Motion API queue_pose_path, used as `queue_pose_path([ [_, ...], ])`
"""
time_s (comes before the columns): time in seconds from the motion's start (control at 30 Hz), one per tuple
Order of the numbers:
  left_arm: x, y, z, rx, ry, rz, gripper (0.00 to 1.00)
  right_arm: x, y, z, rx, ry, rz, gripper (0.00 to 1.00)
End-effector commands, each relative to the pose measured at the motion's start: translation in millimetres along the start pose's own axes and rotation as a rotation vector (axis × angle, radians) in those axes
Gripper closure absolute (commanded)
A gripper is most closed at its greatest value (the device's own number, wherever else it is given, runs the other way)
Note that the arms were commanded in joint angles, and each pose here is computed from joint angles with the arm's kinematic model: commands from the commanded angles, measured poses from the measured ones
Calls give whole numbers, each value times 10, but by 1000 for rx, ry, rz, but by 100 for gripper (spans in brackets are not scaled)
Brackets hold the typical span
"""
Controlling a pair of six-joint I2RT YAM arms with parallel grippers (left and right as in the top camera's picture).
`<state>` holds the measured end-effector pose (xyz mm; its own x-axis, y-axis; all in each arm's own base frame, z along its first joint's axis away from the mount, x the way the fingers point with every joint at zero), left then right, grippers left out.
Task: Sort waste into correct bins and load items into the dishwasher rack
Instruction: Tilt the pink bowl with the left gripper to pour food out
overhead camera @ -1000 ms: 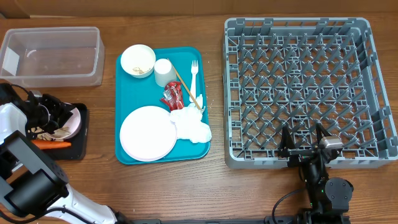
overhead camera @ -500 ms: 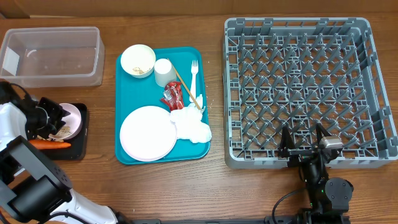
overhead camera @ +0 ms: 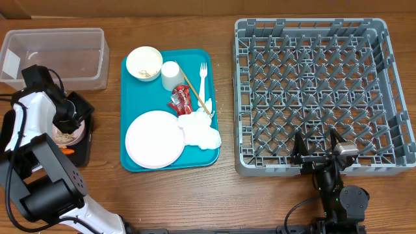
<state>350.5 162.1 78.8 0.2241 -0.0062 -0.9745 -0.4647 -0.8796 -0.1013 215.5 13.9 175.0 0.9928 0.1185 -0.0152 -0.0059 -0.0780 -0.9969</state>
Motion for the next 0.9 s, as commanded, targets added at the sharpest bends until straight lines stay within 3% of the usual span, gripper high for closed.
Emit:
queue_pose_path([
  [0.0,-107,-125,110,2,-57,-74,48,0,22,-20,-7,14,-2,0],
  [0.43,-27,-172,187,-3,-73,-67,59,0,22,-20,-7,14,-2,0],
  [0.87,-18,-139,75,75,-13,-45,55,0,22,-20,-7,14,-2,0],
])
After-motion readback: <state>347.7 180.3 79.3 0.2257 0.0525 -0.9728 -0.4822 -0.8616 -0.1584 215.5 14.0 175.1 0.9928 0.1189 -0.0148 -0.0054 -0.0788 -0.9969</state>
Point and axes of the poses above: each gripper's point midway between its finger pads, its own x axis out along the fingers, its own z axis along the line the jaws close on, y = z × x, the point moved 3 cm from there along -x, back along the fingers, and after that the axes turned 13 degrees about -x, right-handed, at the moved point
